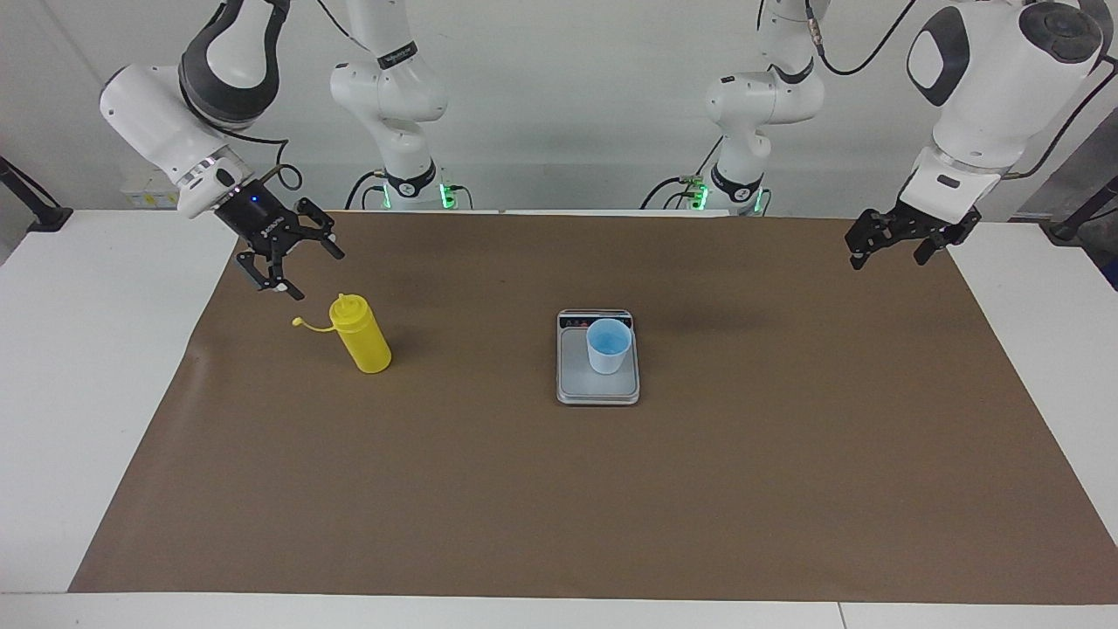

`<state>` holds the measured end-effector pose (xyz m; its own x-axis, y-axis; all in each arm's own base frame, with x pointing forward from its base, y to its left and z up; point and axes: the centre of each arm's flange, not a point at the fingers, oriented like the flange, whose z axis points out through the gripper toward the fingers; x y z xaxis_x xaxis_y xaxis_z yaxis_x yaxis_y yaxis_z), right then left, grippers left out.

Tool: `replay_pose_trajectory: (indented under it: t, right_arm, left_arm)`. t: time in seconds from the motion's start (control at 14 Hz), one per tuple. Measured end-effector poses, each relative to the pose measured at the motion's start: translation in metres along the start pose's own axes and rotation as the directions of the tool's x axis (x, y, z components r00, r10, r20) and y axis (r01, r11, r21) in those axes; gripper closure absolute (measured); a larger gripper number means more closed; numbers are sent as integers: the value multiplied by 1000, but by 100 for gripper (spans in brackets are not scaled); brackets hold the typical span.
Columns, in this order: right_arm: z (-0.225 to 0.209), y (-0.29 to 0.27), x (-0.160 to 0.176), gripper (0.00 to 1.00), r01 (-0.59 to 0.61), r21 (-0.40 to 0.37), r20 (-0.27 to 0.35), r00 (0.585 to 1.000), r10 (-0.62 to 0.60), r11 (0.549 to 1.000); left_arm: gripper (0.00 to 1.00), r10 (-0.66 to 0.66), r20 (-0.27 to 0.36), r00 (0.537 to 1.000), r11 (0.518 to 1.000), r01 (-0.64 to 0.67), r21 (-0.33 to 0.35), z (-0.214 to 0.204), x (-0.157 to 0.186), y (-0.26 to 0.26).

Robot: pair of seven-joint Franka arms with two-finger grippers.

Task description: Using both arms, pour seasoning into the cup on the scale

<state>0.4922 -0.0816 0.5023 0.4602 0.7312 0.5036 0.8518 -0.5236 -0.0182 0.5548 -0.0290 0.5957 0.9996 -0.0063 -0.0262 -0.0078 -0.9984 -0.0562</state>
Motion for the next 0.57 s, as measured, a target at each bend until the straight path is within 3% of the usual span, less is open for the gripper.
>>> replay_pose_trajectory:
  t: [0.29, 0.57]
  right_arm:
    - [-5, 1, 13, 0, -169, -90, 151, 972, 181, 982]
    - [-3, -4, 35, 0, -414, -227, 189, 869, 457, 881]
  left_arm:
    - [0, 0, 0, 1000, 1000, 0, 0, 0, 0, 0]
    - [0, 0, 0, 1000, 1000, 0, 0, 0, 0, 0]
